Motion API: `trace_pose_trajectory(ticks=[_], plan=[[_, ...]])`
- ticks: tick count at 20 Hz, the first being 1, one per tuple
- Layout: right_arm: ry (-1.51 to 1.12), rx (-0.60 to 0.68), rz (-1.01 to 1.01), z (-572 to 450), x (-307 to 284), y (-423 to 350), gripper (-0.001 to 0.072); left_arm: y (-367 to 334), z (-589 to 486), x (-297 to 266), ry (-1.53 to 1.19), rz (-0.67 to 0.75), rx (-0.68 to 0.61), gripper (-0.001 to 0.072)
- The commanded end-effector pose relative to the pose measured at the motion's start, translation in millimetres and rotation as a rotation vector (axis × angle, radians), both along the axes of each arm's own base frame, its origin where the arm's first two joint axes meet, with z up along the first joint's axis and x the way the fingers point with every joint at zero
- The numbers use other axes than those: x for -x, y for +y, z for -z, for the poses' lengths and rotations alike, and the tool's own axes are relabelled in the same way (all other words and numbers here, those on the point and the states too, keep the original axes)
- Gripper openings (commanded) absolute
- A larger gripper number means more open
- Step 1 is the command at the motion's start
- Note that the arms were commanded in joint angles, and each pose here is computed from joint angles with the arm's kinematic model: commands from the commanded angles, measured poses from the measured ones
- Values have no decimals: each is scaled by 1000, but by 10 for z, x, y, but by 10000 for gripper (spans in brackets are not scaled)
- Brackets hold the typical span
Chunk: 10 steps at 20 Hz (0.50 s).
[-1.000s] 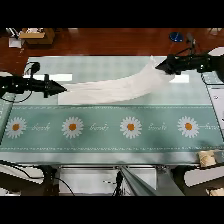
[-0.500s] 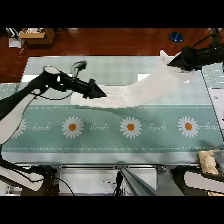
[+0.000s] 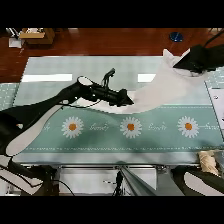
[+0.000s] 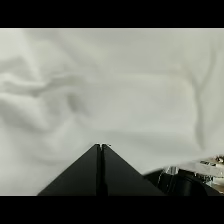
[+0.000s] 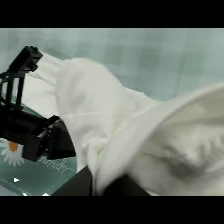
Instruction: Fold the shirts.
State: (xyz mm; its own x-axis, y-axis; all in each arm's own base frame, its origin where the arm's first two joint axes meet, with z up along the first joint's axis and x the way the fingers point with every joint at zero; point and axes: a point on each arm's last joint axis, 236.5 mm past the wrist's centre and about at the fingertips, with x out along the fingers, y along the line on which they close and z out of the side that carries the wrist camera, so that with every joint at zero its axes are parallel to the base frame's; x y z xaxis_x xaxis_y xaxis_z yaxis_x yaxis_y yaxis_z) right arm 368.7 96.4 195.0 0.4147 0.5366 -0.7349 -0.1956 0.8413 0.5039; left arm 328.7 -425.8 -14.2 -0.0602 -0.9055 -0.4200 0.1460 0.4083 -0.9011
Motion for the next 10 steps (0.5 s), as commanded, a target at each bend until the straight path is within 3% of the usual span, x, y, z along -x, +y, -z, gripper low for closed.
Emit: trace_pose_trajectory(ticks=[1, 6, 10], plan=[[-22, 13, 27, -226, 247, 10, 25, -342, 224, 149, 46, -54, -32, 21], [-33, 105, 70, -313, 497, -170, 25, -889, 83, 418, 171, -97, 159, 21], [-10, 137, 70, -272, 569, -224, 25, -505, -151, 29, 130, -98, 233, 19]])
